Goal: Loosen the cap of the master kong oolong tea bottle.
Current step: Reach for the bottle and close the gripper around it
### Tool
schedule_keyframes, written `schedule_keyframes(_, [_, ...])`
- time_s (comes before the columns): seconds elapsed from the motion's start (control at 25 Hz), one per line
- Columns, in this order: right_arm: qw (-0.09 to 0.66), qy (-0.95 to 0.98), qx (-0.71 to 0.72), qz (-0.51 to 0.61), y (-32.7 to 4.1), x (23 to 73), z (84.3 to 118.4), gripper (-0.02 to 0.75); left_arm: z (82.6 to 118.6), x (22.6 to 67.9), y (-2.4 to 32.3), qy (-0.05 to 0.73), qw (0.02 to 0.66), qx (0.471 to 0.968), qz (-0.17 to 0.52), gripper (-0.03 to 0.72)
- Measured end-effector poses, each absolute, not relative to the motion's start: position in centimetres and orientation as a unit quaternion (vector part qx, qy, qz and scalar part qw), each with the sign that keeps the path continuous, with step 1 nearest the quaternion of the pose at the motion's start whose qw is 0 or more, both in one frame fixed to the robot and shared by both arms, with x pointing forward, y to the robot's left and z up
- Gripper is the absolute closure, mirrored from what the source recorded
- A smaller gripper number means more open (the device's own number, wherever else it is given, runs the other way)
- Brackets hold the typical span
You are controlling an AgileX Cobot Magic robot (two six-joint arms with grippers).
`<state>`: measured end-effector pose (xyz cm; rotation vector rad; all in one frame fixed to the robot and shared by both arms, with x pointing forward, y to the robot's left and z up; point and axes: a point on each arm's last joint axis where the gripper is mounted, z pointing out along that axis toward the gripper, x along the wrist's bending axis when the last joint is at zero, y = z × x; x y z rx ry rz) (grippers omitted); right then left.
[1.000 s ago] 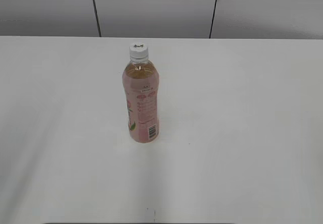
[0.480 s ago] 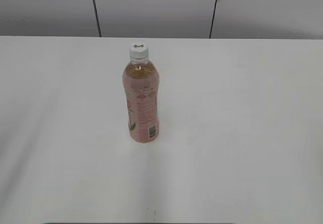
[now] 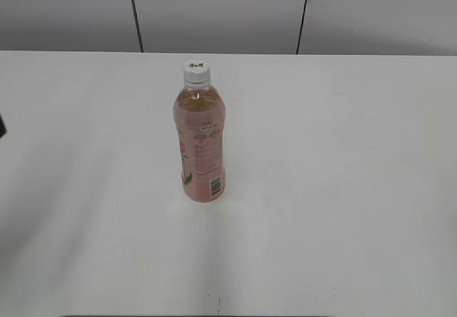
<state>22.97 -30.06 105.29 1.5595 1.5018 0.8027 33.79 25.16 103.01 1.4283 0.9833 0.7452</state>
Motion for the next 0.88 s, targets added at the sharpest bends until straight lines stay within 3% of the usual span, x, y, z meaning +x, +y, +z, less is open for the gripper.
schedule_keyframes(0.4, [0.404,0.595,0.618,0.318,-30.1,23.0,105.3,0.381,97.4,40.4,21.0,0.434,0.543,0.672,0.253,0.141])
schedule_keyframes(0.64, [0.404,0.595,0.618,0.318,-30.1,23.0,105.3,0.381,94.3,42.2,18.8,0.381,0.58,0.685,0.221,0.132])
schedule_keyframes(0.88, [0.404,0.595,0.618,0.318,-30.1,23.0,105.3,0.381,90.6,43.5,17.4,0.377,0.588,0.693,0.18,0.132])
